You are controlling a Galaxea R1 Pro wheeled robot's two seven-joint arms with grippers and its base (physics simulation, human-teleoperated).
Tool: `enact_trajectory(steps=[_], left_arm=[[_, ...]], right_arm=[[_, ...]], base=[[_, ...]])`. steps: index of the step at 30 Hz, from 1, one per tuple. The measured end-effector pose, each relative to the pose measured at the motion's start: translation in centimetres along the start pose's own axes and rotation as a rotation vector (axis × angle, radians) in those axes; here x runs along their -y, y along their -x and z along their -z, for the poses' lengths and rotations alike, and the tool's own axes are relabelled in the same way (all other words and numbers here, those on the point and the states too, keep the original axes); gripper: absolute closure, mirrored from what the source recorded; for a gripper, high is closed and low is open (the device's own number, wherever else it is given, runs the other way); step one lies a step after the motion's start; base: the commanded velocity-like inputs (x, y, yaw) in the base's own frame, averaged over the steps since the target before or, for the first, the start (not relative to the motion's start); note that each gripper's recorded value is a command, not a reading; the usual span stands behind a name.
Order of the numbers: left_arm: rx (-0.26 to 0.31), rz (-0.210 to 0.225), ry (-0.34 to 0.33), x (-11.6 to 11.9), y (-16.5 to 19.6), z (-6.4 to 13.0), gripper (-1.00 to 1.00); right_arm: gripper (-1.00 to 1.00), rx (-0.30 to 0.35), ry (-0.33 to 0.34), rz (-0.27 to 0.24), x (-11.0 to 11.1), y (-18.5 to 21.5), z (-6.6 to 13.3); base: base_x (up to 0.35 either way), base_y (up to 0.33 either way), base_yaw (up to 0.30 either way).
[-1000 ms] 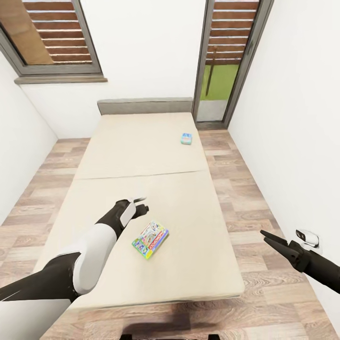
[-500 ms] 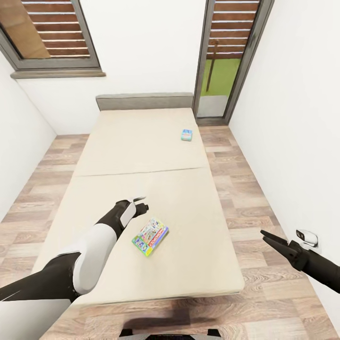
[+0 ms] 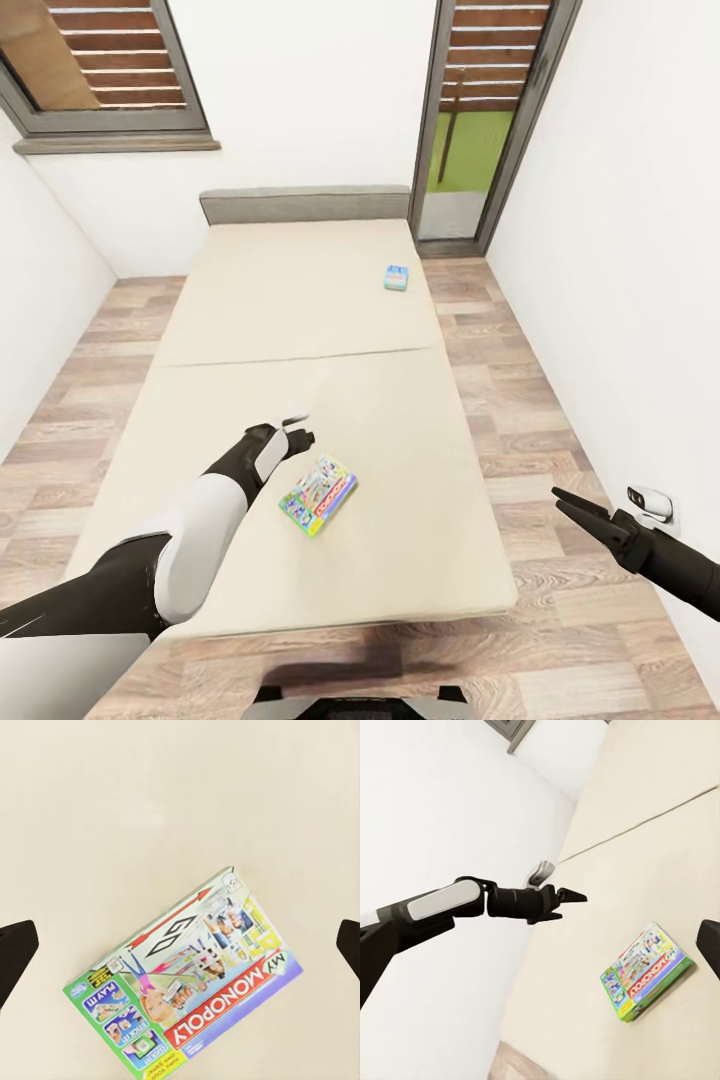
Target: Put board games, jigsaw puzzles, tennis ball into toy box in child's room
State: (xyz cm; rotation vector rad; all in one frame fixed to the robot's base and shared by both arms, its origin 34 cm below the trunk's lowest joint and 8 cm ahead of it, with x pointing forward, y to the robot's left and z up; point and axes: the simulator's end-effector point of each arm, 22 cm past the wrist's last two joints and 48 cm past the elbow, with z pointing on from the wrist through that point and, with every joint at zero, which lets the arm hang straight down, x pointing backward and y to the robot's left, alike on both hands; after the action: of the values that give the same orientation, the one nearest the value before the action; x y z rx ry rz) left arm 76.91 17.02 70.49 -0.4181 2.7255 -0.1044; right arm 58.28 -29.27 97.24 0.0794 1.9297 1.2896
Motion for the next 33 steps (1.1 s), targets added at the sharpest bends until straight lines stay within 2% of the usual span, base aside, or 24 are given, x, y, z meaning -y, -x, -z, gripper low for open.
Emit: enact_trajectory(steps=[18,33], left_arm=[[-0.031,-0.002,0.001,-0.3,-1.7,-1.5,-1.0],[-0.056,-0.003,0.009,-0.7,-3.0,-2.7,-1.0]], right_arm=[[-1.0,-0.014,-0.016,-0.022,1.1,-0.9,-0.1],[-1.0,-0.025,-0.028,-0.039,2.0,-1.6,-0.2]], base=[[0.002,-0.002,0.0],[0.089,-0.076,0.0]])
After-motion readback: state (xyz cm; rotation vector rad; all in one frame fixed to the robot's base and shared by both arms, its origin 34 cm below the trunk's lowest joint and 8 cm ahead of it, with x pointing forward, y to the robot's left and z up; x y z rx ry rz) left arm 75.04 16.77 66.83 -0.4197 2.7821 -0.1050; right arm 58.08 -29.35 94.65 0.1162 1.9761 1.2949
